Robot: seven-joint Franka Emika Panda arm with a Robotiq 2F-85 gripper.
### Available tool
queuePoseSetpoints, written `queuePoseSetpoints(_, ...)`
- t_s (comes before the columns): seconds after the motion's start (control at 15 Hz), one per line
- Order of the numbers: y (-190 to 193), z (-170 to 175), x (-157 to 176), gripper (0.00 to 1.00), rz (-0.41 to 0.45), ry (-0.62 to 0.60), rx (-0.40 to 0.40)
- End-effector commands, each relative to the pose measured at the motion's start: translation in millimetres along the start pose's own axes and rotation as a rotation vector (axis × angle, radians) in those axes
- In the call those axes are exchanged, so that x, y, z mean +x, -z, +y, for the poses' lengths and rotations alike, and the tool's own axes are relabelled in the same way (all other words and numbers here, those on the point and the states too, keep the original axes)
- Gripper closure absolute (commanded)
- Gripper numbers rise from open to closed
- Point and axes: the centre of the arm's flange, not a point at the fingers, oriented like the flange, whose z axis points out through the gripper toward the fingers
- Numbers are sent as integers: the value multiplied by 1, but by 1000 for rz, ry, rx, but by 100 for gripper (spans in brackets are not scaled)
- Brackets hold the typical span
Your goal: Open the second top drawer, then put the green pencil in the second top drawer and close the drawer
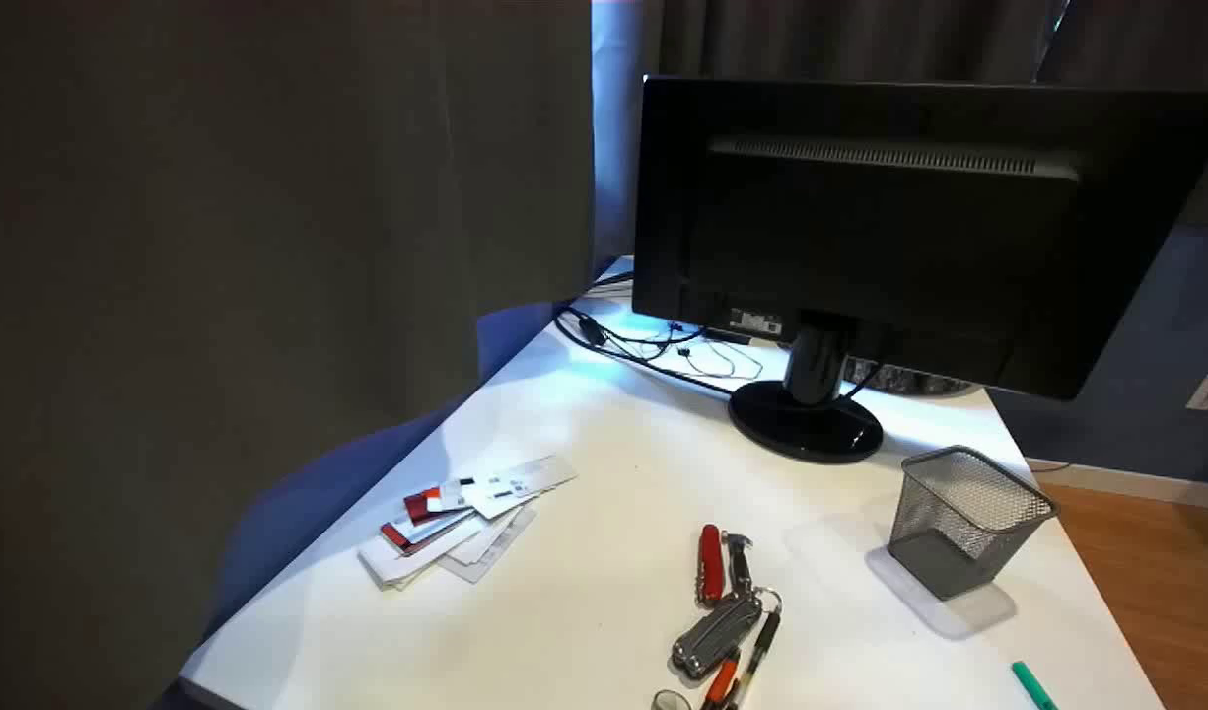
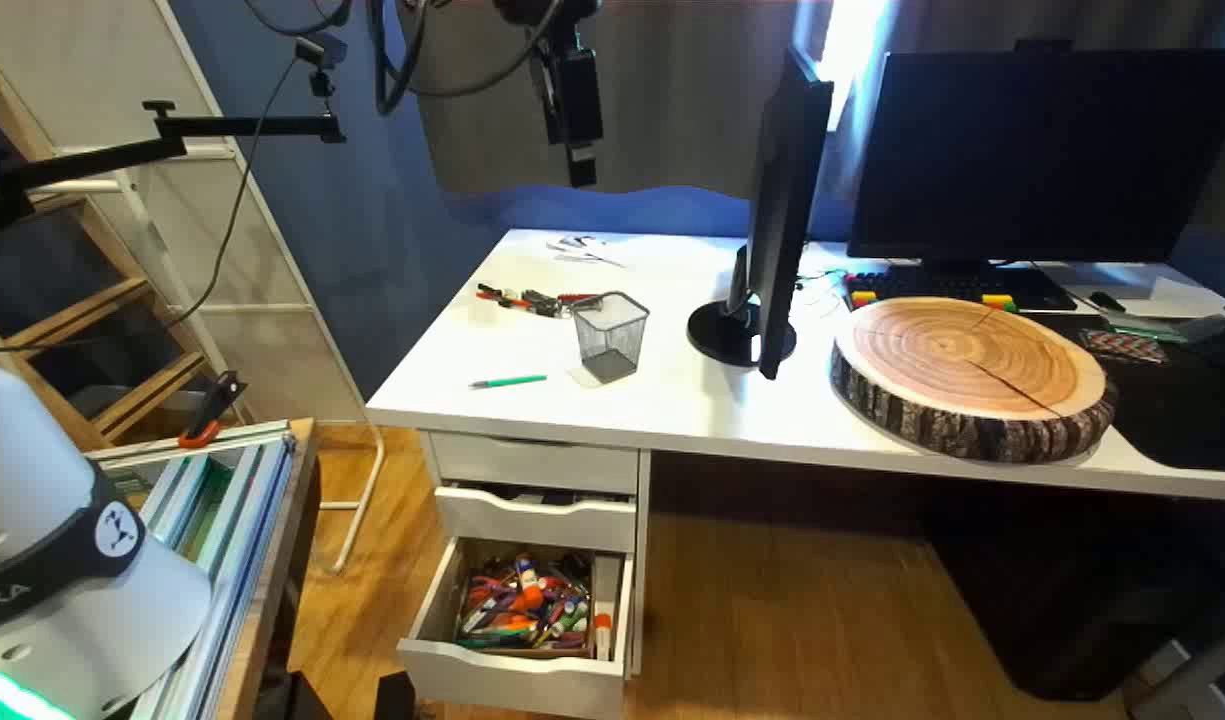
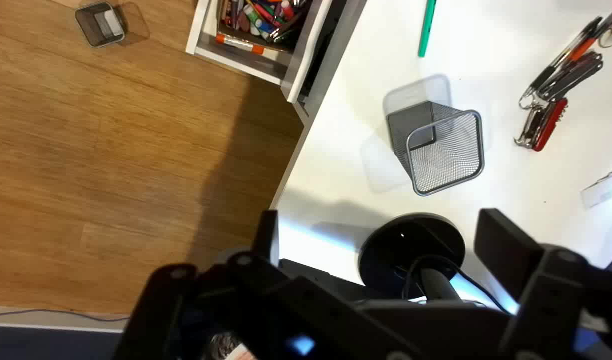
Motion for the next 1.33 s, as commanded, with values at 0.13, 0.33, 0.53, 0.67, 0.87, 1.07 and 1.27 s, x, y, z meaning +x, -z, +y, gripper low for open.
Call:
queuePoseSetpoints(0.13, 0, 0, 0, 0, 0, 0, 0)
queuePoseSetpoints(0.33, 0, 0, 0, 0, 0, 0, 0)
queuePoseSetpoints(0.53, -34, 3, -6, 0, -48, -27, 53)
queuePoseSetpoints(0.67, -72, 1, -21, 0, -117, -36, 108)
queuePoseSetpoints(0.87, -140, -6, -57, 0, -187, 0, 222)
queuePoseSetpoints(1.07, -193, -8, -89, 0, -224, 49, 336)
queuePoseSetpoints(1.27, -227, -5, -106, 0, -253, 77, 418)
